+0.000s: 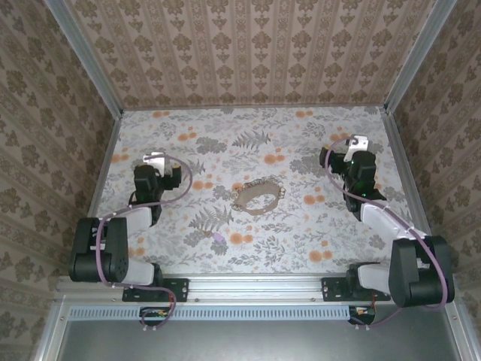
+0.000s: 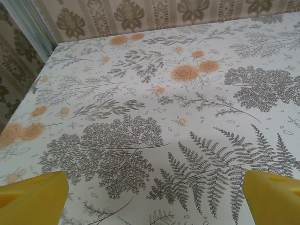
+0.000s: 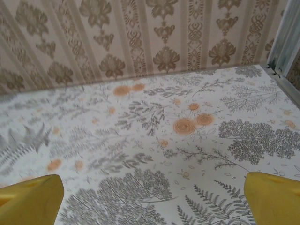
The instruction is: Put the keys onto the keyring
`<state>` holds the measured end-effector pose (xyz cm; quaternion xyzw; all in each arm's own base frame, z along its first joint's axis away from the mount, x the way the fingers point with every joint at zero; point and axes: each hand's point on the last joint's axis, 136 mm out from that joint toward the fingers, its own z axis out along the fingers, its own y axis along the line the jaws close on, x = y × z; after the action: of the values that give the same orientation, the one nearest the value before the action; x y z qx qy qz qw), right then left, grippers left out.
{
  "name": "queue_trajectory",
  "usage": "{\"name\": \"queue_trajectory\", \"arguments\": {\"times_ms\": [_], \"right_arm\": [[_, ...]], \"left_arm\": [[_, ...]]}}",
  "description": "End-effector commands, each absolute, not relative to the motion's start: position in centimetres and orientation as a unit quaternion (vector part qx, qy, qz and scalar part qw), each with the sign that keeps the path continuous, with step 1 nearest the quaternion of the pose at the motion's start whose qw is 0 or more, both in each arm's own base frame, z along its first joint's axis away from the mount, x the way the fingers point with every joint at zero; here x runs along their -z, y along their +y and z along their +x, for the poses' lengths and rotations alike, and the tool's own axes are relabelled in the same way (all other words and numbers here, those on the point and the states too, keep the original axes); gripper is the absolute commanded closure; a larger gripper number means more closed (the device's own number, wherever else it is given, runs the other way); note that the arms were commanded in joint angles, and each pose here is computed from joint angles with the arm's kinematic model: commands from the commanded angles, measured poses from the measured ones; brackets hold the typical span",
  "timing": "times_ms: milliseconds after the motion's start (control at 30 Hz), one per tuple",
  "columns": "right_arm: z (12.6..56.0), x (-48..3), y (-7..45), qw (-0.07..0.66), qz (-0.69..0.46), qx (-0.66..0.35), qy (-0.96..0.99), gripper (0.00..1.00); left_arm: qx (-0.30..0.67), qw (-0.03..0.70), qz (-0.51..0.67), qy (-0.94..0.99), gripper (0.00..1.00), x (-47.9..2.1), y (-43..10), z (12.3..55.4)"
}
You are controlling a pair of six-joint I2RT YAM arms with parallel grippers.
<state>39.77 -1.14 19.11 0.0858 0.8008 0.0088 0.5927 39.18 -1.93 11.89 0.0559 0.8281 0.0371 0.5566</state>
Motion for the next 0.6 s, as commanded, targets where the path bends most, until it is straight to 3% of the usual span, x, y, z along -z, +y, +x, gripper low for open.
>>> {"name": "queue_trajectory", "arguments": {"times_ms": [0,267,567], "right_arm": [[38.6,-17.6,-1.7,0.535,0.147,-0.028,0.831,0.00],[38.5,-16.6,3.3,0.483,0.130,-0.172,0.849,0.01],[36.5,-12.8,8.8,0.341,0.114,-0.262,0.895,0.19]], "left_arm": [[-0.060,0.536,0.035,0.842,0.03,-13.2,-1.4,38.9],[-0.013,0.509,-0.018,0.861,0.03,-17.2,-3.7,37.5],[0.094,0.464,0.012,0.881,0.07,-18.1,-10.7,35.0]]}}
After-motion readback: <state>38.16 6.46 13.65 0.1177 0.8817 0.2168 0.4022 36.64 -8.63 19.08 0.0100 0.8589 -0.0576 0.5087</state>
